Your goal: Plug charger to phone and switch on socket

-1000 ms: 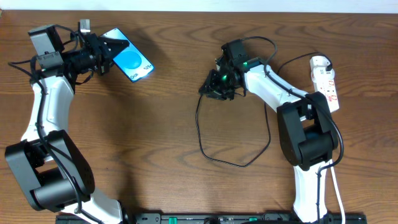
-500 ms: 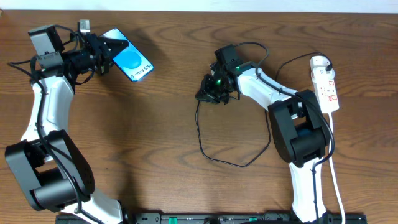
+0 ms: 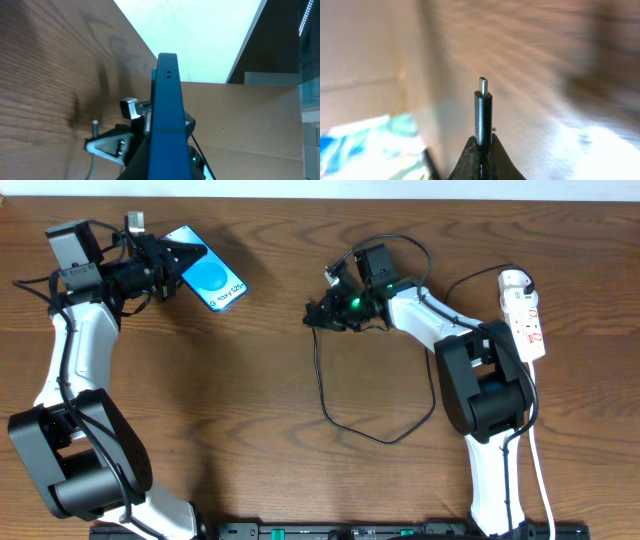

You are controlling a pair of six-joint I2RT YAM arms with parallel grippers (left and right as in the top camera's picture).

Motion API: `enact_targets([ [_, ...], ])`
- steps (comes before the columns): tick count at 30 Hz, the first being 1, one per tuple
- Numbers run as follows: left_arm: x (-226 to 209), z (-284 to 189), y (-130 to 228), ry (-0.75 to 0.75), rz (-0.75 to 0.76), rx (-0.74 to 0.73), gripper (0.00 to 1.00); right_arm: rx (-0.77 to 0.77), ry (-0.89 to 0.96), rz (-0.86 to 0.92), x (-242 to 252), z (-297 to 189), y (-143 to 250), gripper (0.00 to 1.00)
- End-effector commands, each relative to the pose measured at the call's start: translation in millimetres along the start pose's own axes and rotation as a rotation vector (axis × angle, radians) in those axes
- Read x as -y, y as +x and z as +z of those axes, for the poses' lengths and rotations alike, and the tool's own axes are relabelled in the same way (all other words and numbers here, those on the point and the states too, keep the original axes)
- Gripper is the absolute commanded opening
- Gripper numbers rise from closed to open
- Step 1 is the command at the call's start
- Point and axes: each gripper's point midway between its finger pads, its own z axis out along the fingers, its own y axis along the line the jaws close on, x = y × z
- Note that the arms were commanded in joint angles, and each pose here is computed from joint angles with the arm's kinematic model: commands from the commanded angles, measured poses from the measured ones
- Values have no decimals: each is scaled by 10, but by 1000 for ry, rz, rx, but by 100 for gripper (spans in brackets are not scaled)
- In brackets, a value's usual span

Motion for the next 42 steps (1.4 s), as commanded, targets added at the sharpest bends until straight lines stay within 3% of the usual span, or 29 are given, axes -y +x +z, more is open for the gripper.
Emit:
enact_targets([
  [1,119,-26,27,24,36,-12,8,-93,-280,-187,-662,-246,106,1],
  [9,336,39,116,104,109,-71,7,-37,-354,-417,-1472,-726,196,1],
  [15,565,94,135,166,145,-94,7,-98,-411,-463,-1806,-665,454,1],
  [24,780,-31,-27,216,179,-43,8,-164,-422,-480,-1995,-397,711,1],
  [42,840,14,214,255,226,-160,7,-170,-480,-538,-2159,-396,744,1],
])
